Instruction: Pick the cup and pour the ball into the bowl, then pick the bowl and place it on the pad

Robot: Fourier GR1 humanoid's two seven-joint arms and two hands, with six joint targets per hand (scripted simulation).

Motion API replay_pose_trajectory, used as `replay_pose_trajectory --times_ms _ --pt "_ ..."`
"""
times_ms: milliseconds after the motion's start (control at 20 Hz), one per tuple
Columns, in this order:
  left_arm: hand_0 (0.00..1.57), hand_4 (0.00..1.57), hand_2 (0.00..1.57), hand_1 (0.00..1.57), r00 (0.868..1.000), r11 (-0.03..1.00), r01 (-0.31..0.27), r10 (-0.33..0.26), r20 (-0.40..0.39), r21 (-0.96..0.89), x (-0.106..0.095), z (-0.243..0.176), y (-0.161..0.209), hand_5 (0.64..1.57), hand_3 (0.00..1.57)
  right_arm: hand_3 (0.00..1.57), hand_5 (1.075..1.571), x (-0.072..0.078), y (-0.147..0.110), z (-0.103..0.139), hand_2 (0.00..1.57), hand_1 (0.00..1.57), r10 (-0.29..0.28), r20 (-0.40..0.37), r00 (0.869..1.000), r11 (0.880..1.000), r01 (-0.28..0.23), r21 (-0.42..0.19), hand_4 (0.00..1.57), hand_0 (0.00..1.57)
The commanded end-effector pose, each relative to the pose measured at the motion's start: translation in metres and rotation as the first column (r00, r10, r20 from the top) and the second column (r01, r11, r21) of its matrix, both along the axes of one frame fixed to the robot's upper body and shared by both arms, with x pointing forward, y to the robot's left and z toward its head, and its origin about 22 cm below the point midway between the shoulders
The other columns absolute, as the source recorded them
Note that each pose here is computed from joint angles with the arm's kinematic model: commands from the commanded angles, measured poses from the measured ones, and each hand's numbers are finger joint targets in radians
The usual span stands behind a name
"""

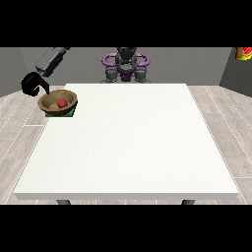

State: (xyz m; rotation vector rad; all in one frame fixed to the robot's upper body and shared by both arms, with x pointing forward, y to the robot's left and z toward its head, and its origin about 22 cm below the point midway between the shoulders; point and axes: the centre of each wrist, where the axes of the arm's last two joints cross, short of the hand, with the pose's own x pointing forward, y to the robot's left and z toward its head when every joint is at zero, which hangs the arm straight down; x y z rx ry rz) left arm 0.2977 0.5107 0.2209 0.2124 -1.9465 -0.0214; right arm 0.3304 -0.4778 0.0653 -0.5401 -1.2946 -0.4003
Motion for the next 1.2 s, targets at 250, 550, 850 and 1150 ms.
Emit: replay_pose_trajectory --times_ms 250,550,850,1150 --pt "0.0 1.19 0.0 0.0 0.999 1.0 -0.021 0.021 0.035 0.011 -0.016 -0.016 0.027 1.564 0.0 0.75 1.54 0.022 0.031 -0.001 1.38 1.45 -0.034 0.077 0.996 0.997 0.028 0.068 0.0 1.45" --pt "0.0 1.19 0.0 0.0 0.998 1.0 -0.02 0.019 0.051 0.017 -0.006 -0.002 0.009 1.567 0.0 1.04 1.509 0.015 0.005 0.016 1.1 0.93 -0.013 0.072 0.997 1.0 0.015 -0.015 0.16 0.93" --pt "0.0 1.21 0.0 0.0 0.999 0.999 0.034 -0.035 0.029 0.029 -0.006 0.016 0.003 1.569 0.0 0.0 1.407 0.017 0.022 -0.011 0.0 0.0 0.069 -0.029 0.997 0.995 -0.071 -0.064 0.0 0.0" --pt "0.0 1.19 0.0 0.0 0.994 0.999 -0.049 0.048 -0.101 -0.001 0.0 -0.028 0.003 1.569 0.0 0.0 1.375 0.032 0.016 0.047 0.0 0.0 0.15 -0.11 0.983 0.983 -0.16 -0.091 0.2 0.0"
